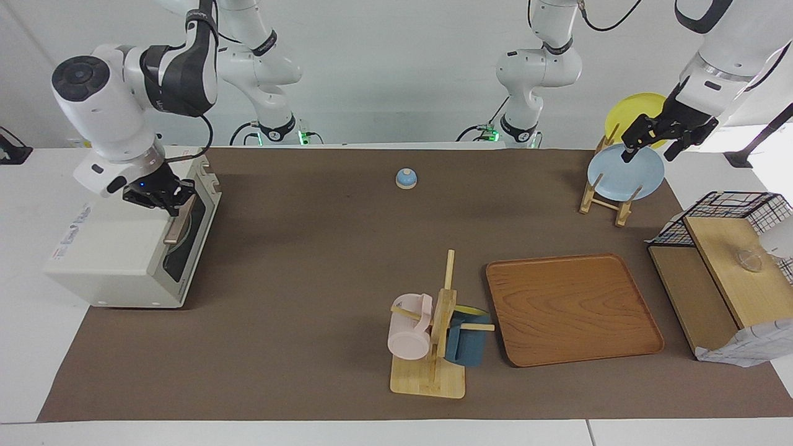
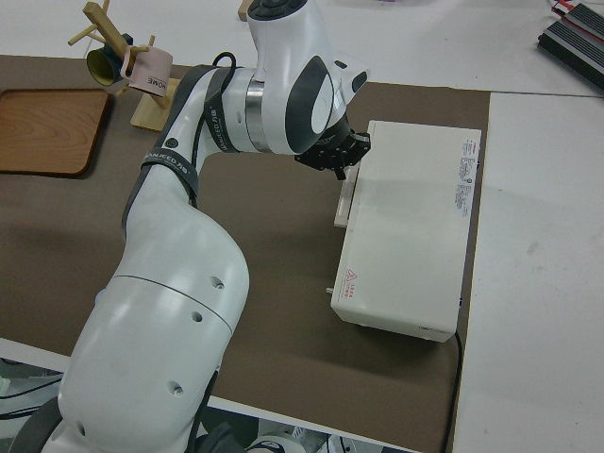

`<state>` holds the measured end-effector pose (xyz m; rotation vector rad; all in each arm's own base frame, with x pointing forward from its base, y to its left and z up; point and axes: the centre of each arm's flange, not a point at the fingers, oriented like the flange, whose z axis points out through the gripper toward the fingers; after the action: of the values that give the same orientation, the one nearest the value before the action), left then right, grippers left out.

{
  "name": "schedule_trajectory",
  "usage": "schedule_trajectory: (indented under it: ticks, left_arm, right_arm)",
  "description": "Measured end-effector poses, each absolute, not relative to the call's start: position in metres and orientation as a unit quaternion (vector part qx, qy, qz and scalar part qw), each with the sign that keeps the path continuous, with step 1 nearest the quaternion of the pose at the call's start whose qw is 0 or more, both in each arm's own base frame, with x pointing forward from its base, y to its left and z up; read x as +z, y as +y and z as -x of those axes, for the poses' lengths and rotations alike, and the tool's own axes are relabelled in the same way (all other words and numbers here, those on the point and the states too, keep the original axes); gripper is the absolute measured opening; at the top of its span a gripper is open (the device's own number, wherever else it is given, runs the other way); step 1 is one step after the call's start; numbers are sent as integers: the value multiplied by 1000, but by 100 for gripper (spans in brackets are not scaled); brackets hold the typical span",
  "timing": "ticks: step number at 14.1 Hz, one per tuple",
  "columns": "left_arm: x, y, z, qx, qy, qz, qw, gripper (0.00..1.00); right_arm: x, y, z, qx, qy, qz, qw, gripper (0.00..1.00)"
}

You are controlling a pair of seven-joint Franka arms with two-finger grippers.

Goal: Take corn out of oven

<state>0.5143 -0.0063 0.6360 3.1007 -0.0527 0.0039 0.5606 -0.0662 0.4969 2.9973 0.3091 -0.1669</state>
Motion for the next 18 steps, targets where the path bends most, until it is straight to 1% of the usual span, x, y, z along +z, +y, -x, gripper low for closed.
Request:
schedule_trajectory:
  ticks: [3, 6, 9, 11, 14, 18]
  left_arm:
    - [636, -6, -514, 1, -17, -1000, 20, 100]
    - [636, -6, -514, 1, -17, -1000, 20, 100]
    - [636, -6, -514, 1, -17, -1000, 20, 100]
    - [636, -6, -514, 1, -17, -1000, 20, 100]
    - [636, -6, -514, 1, -17, -1000, 20, 100]
    - [636, -6, -514, 1, -17, -1000, 20, 100]
  right_arm:
    - [478, -69, -557, -67, 110, -989, 78, 1]
    - [473, -67, -557, -66, 113, -988, 79, 1]
    - [466, -42, -563, -59, 123, -987, 81, 1]
    - [453, -11, -570, -51, 122, -988, 82, 1]
    - [415, 31, -583, -40, 123, -989, 76, 1]
    - [342, 54, -600, -33, 122, -991, 44, 1]
